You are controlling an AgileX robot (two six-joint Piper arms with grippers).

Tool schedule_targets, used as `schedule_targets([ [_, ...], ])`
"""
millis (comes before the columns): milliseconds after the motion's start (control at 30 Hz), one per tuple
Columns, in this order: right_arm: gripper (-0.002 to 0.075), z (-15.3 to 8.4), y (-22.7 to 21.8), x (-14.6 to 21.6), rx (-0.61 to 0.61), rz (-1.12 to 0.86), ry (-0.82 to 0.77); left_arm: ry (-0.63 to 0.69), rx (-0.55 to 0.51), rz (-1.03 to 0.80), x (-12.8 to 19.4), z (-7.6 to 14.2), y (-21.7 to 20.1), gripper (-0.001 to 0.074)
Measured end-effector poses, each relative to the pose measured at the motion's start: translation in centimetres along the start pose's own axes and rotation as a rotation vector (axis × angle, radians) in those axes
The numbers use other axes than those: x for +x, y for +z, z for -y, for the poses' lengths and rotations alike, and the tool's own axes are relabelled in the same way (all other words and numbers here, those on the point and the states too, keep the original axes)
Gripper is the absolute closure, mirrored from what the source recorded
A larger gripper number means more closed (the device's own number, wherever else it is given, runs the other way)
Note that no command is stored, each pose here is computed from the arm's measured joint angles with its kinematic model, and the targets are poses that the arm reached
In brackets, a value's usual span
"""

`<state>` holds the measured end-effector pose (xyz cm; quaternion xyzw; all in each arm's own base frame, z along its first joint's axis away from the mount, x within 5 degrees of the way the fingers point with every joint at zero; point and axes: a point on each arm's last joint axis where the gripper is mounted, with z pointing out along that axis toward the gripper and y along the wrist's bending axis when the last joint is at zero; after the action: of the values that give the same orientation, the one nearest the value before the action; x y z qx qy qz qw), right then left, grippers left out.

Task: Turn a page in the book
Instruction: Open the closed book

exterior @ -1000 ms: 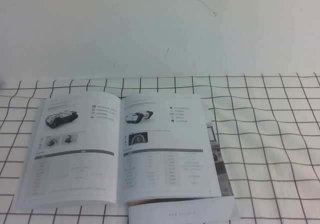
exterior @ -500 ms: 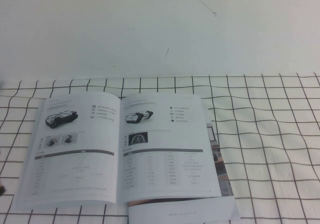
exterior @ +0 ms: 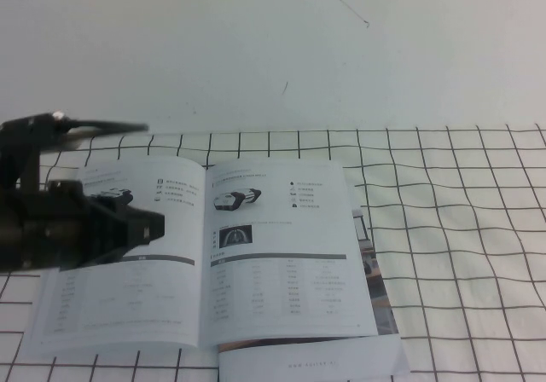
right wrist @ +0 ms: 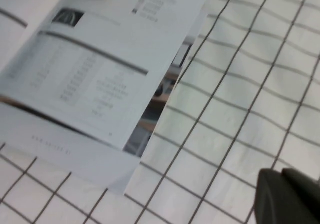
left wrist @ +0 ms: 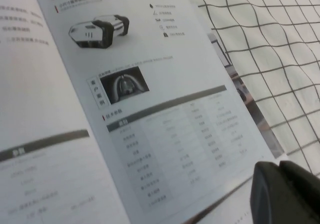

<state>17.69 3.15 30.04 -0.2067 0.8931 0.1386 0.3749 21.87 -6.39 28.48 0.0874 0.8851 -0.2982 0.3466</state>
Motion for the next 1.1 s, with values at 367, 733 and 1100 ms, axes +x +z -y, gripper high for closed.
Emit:
schedule_targets([
  [367,0.0728,-0.4,7.8,-3.4,-0.216,-0.205,-0.145,0.006,0.007,-0.182,-6.5,-3.7,6.9,0.0737],
  [733,0.0728,-5.7,17.1,-8.1,-0.31,-0.35,-0.37,0.024,-0.192,-0.332,-5.2,-6.1,8.6,0.0737],
  [1100,0.0678,-5.5,23.5,-9.6,-0.318,-0.419,-0.277,-0.062,-0.24,-0.399,-3.2,-9.0,12.2,0.0737],
])
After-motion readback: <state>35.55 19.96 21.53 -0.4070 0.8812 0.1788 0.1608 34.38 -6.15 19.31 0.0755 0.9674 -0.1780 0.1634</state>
